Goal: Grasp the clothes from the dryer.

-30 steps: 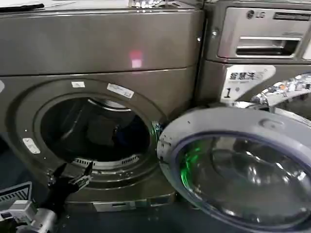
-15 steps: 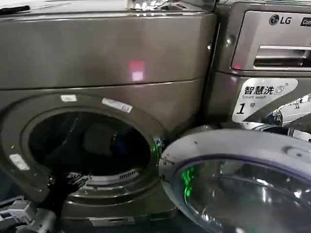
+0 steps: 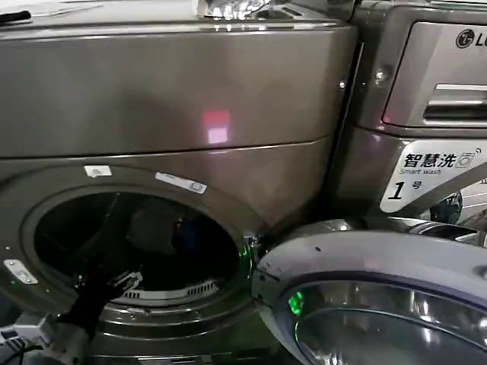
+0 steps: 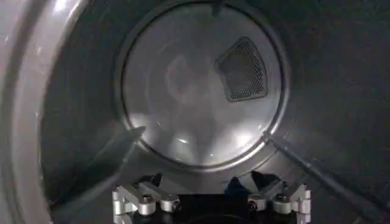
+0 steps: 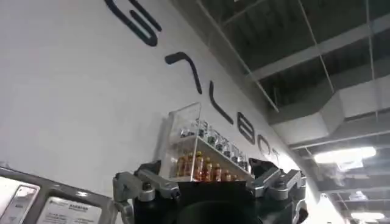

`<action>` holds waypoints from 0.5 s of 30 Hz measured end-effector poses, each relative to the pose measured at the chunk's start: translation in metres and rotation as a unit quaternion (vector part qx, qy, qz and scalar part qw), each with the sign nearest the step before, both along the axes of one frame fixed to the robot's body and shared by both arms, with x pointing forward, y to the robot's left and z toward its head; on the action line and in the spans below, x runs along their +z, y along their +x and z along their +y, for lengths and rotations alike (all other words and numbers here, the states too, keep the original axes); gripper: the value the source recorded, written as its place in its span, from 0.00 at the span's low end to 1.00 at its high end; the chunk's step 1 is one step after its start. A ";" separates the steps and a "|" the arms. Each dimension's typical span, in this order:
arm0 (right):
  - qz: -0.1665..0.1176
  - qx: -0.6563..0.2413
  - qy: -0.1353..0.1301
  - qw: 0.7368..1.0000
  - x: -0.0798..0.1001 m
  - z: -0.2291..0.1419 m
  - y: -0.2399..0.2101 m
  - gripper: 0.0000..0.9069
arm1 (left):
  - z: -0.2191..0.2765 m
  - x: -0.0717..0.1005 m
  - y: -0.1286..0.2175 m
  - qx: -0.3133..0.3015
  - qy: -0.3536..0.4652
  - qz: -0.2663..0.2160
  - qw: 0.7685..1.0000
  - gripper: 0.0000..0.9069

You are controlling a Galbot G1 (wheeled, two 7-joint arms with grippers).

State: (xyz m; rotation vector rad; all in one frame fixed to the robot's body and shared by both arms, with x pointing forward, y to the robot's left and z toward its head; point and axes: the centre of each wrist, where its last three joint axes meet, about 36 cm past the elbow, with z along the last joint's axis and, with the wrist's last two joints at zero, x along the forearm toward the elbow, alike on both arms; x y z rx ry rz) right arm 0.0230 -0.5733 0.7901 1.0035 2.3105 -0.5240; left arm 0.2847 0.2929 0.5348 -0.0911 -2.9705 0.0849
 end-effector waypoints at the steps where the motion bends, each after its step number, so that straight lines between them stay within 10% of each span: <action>1: 0.001 -0.001 0.000 1.000 0.001 0.000 0.000 1.00 | 0.001 -0.001 0.003 -0.001 0.001 -0.002 1.000 1.00; 15: 0.006 -0.014 -0.006 1.000 0.009 0.008 -0.014 1.00 | 0.003 -0.034 0.125 -0.014 -0.018 -0.031 0.999 1.00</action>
